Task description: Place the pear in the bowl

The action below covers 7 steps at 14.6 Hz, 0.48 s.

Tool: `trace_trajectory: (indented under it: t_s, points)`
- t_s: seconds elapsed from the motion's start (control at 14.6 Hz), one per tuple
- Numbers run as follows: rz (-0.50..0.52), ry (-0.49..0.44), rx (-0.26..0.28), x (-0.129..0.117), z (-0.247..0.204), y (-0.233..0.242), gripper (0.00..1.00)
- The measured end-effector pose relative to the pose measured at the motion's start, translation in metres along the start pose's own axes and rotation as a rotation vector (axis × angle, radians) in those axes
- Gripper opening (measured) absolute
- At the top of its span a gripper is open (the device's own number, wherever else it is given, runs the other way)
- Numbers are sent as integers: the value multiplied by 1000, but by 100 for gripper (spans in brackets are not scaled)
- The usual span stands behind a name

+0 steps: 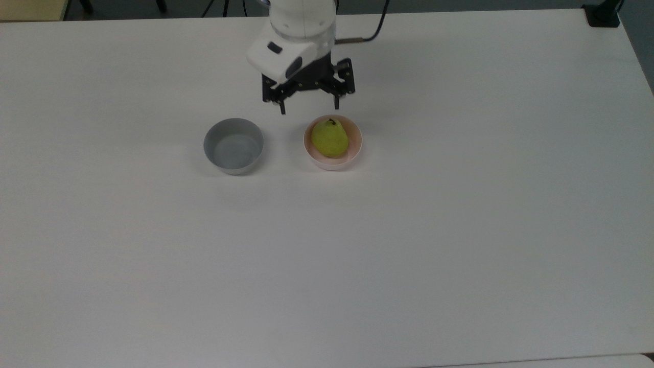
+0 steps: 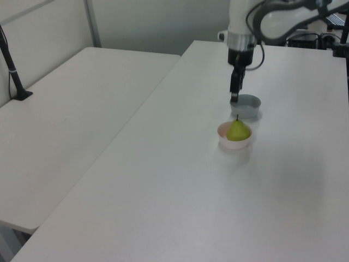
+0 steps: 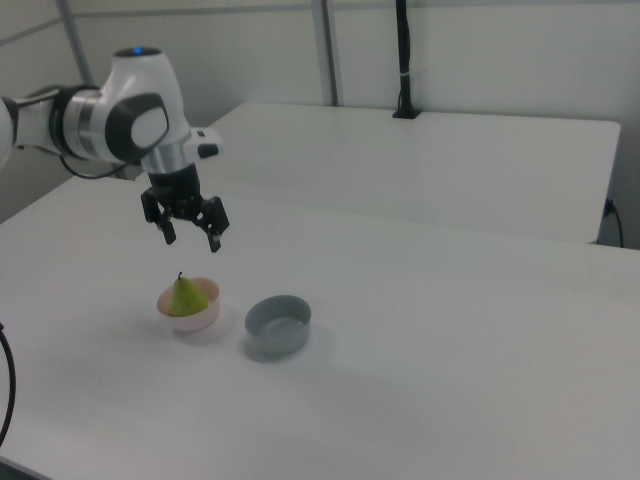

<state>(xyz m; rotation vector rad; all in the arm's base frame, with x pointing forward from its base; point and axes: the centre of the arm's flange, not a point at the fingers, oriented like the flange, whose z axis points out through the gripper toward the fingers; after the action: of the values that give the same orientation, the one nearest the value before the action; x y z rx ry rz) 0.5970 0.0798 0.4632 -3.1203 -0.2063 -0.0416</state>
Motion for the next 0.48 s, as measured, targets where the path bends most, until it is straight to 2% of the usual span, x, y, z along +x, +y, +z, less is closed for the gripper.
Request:
trace_trajectory:
  t_s: [0.2,0.48]
  points:
    - [22,-54,-23,-6,-44,19,100]
    - [75,-79,-23,-14,-92,50,100]
